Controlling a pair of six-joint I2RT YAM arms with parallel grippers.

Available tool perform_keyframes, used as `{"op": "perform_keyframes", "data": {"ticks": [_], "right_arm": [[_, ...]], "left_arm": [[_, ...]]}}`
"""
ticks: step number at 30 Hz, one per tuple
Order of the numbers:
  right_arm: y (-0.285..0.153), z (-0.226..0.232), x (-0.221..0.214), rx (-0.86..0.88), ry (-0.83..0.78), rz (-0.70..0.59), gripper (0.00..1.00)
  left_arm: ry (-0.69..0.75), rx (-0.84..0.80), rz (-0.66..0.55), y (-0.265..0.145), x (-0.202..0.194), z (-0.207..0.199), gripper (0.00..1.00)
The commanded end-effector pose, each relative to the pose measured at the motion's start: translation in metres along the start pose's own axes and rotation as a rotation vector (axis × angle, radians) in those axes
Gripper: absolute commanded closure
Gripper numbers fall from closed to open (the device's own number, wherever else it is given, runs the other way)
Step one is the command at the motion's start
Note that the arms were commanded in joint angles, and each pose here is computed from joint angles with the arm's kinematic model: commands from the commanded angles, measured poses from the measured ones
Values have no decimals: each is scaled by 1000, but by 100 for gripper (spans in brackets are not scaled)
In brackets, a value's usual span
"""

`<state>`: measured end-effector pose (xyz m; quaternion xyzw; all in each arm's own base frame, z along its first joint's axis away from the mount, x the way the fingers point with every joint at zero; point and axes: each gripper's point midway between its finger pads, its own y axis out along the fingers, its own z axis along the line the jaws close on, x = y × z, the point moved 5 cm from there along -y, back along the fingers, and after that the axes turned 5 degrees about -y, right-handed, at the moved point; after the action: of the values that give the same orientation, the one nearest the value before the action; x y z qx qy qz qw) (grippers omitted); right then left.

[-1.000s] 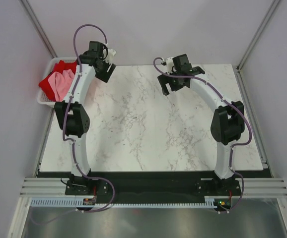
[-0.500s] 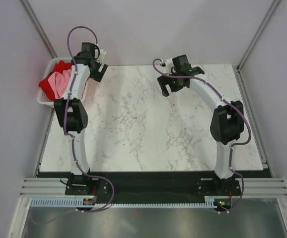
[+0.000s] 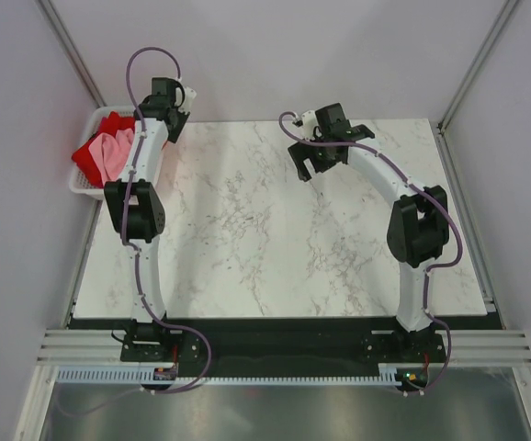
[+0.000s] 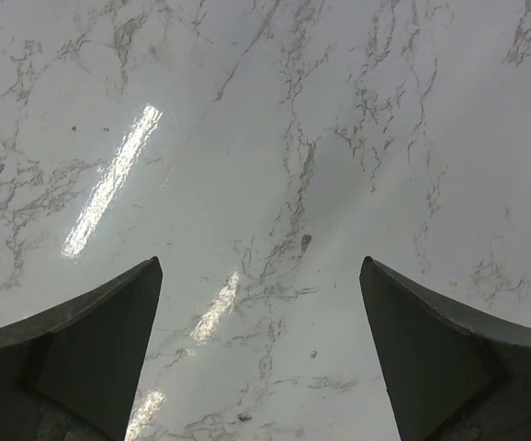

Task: Fold and stack the t-shirts
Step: Grab the tshirt from the pile, then move the tshirt to the center of the board

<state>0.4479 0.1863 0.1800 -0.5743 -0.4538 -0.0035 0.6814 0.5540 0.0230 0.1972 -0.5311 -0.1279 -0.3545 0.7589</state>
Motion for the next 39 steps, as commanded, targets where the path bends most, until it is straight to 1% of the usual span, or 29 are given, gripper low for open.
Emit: {"op": "perform_keyframes", "data": {"ticks": [1,2,4,5,7,10,11,13,15,16,18,19,24,26,28,29,31,32,34,35,36,37,38,39], "right_arm": [[7,2,1,3,-15,8,2],[7,2,3,3,-20,2,2],[7,4,4,6,-21,2,2],[7,5,4,9,-26,3,2],[6,5,5,11,-28,-1,2],[3,4,7,3,-39,-8,2],[2,2,9,-5,-41,-13,2],[0,1,13,-13,-51,-23,2],[-5,-2,21,-22,-68,-49,2],[-7,-4,25,-27,-74,-60,2],[-21,-10,48,-55,-98,-125,2],[-33,-14,63,-81,-111,-173,2],[-65,-29,101,-198,-98,-298,2],[-77,-39,107,-286,-52,-325,6],[-82,-45,107,-338,-41,-325,9],[-90,-54,105,-423,-17,-327,11],[-96,-60,101,-471,-23,-314,9],[-104,-61,97,-483,-56,-303,2],[-110,-58,91,-428,-106,-302,2],[-119,-54,84,-401,-130,-296,2],[-123,-52,81,-368,-148,-300,2],[-120,-49,71,-340,-155,-274,2],[-131,-46,69,-322,-167,-284,2],[-133,-46,64,-307,-181,-272,2]], "left_arm": [[5,79,-69,-2,17,21,57],[0,91,-70,-3,18,22,80],[-13,111,-85,-5,21,27,95],[-20,127,-91,-8,23,30,98],[-32,155,-122,-17,31,38,98],[-58,213,-207,-48,52,58,98],[-66,236,-253,-61,62,65,98],[-83,273,-350,-98,81,81,98],[-88,309,-445,-126,98,92,98],[-96,330,-499,-150,106,99,98],[-75,348,-597,-179,122,103,98],[-45,351,-648,-200,130,104,98],[10,333,-812,-262,158,80,98],[11,291,-870,-286,165,64,98],[12,238,-913,-300,170,49,98],[26,204,-949,-316,173,35,98],[67,153,-951,-318,174,13,98],[90,115,-964,-324,176,-6,98],[125,63,-944,-323,169,-29,98],[149,22,-941,-323,168,-47,98],[169,-9,-911,-316,159,-60,98],[165,-38,-897,-312,156,-70,98],[173,-72,-878,-308,151,-83,98],[177,-105,-838,-295,143,-95,98]]}}
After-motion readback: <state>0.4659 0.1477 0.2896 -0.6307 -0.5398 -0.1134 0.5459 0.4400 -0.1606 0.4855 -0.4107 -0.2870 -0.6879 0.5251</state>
